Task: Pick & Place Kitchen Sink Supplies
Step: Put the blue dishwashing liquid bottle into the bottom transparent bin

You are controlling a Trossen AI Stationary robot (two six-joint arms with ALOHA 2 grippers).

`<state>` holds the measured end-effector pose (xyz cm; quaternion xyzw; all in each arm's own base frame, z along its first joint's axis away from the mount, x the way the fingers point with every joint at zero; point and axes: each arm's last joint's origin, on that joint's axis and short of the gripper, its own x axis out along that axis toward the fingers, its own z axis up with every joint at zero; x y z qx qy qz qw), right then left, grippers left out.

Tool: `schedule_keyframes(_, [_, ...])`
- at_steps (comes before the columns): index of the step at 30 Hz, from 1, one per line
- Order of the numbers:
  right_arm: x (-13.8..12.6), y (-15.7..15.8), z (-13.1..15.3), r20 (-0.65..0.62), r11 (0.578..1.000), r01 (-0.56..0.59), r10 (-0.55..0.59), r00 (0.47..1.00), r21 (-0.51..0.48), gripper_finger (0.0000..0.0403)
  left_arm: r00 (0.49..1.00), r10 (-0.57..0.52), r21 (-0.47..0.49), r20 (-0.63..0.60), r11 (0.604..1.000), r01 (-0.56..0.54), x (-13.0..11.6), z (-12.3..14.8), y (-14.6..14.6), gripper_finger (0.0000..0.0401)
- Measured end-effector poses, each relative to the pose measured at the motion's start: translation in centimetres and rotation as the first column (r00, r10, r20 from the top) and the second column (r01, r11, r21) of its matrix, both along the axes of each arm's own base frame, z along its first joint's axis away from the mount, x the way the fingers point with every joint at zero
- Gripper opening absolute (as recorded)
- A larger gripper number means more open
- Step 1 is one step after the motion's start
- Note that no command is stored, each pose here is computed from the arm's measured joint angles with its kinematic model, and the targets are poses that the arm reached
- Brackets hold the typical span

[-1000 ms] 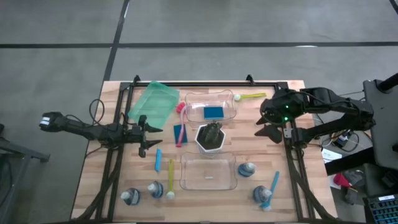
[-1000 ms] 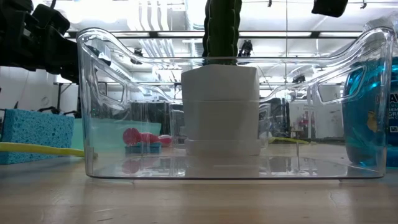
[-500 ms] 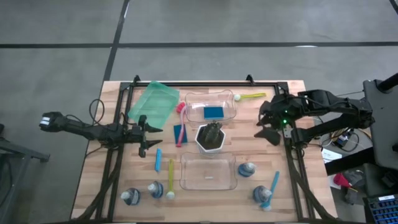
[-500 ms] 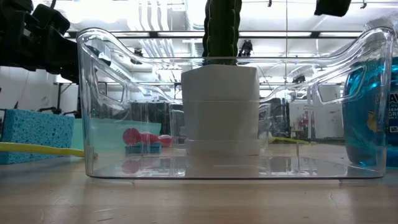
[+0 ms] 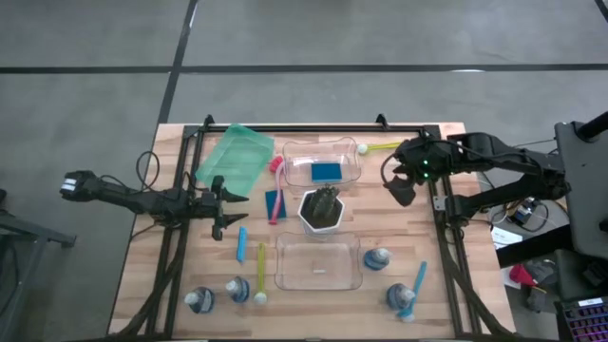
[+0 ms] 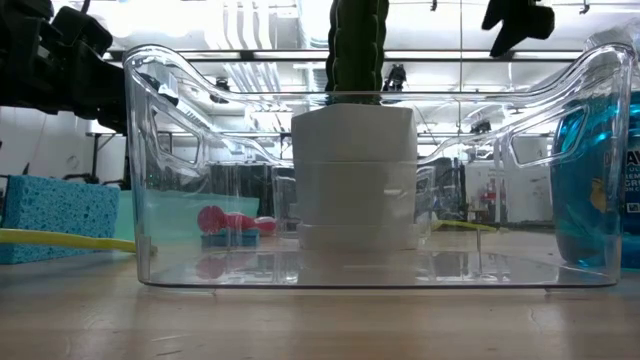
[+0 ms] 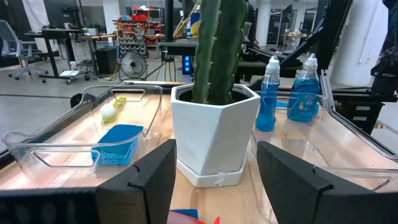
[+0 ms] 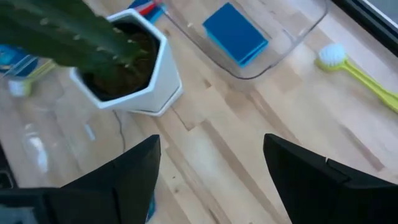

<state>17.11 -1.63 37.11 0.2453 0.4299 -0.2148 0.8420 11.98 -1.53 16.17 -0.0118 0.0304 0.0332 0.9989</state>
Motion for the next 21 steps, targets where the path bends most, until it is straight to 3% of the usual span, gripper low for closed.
schedule_keyframes(5, [0.5,0.5,-0.3,-0.001,0.991,-0.044,0.044,0.999,0.127,0.0274,1.000,0.000,0.000,0.000,1.000,0.000,0.0,0.0,0.0,0.0218])
schedule_keyframes(9, [1.3,2.2,-0.7,-0.015,0.957,-0.174,0.182,0.983,0.232,0.0275,1.000,0.000,0.000,0.000,1.000,0.000,0.0,0.0,0.0,0.0218])
schedule_keyframes(21, [3.0,8.3,-2.6,-0.125,0.900,-0.317,0.366,0.922,0.299,0.0304,1.000,0.000,0.000,0.000,1.000,0.000,0.0,0.0,0.0,0.0218])
